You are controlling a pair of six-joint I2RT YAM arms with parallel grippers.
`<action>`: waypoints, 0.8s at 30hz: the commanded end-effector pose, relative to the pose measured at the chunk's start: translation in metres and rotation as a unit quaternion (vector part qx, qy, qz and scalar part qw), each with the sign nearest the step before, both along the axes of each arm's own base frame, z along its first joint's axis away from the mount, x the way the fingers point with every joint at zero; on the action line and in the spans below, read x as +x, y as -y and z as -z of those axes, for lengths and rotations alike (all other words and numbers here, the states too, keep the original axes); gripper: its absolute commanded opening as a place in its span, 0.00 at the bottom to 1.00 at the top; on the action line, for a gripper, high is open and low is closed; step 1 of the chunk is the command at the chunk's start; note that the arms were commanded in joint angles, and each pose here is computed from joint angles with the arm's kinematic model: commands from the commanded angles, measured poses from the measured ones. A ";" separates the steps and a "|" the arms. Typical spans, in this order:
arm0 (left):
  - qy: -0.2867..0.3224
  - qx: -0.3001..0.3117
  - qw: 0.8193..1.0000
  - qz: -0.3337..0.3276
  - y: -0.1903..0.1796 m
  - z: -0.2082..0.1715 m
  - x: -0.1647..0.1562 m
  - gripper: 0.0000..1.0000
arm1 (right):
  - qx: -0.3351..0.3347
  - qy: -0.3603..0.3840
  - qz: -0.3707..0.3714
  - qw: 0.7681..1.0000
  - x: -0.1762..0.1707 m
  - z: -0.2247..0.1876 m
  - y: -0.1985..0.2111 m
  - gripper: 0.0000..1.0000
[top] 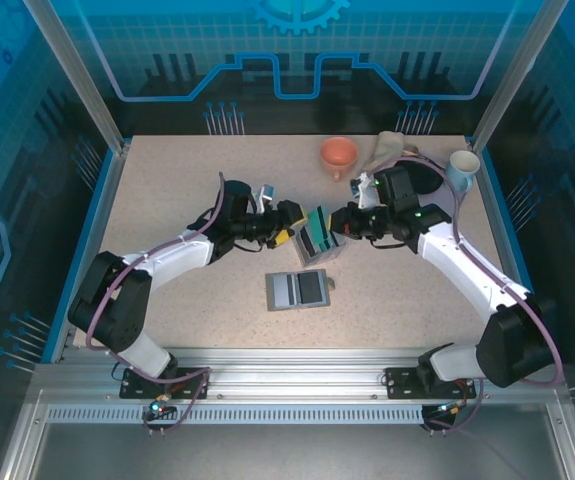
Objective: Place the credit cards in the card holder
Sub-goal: Pick up the credit card from the storage box.
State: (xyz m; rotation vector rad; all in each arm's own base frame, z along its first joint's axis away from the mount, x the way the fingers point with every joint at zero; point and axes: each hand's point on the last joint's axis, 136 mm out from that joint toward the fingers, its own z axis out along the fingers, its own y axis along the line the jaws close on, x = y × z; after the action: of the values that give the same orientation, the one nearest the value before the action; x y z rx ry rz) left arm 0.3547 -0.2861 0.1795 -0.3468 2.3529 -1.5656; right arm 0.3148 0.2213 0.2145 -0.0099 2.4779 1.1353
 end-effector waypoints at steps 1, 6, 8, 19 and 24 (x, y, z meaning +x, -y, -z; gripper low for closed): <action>0.029 -0.070 0.997 0.032 0.010 -0.032 -0.002 0.75 | 0.066 0.005 -0.005 0.998 0.000 -0.024 -0.005 0.00; 0.053 -0.105 0.992 0.044 0.015 -0.054 -0.002 0.66 | 0.098 0.003 -0.002 0.995 0.003 -0.031 -0.003 0.00; 0.059 -0.109 0.991 0.048 0.015 -0.060 -0.002 0.60 | 0.110 0.001 -0.001 0.994 0.004 -0.033 -0.004 0.00; 0.076 -0.120 0.988 0.052 0.015 -0.076 -0.006 0.31 | 0.133 -0.014 0.002 0.991 0.007 -0.028 -0.003 0.00; 0.083 -0.123 0.987 0.058 0.015 -0.079 -0.008 0.04 | 0.150 -0.004 -0.010 0.989 0.007 -0.033 -0.007 0.06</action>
State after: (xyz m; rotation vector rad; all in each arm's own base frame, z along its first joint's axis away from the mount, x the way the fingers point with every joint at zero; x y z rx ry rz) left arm 0.3526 -0.3031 0.2409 -0.1928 2.1407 -1.8402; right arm 0.3227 0.2257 0.2372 0.0981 2.3440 1.4387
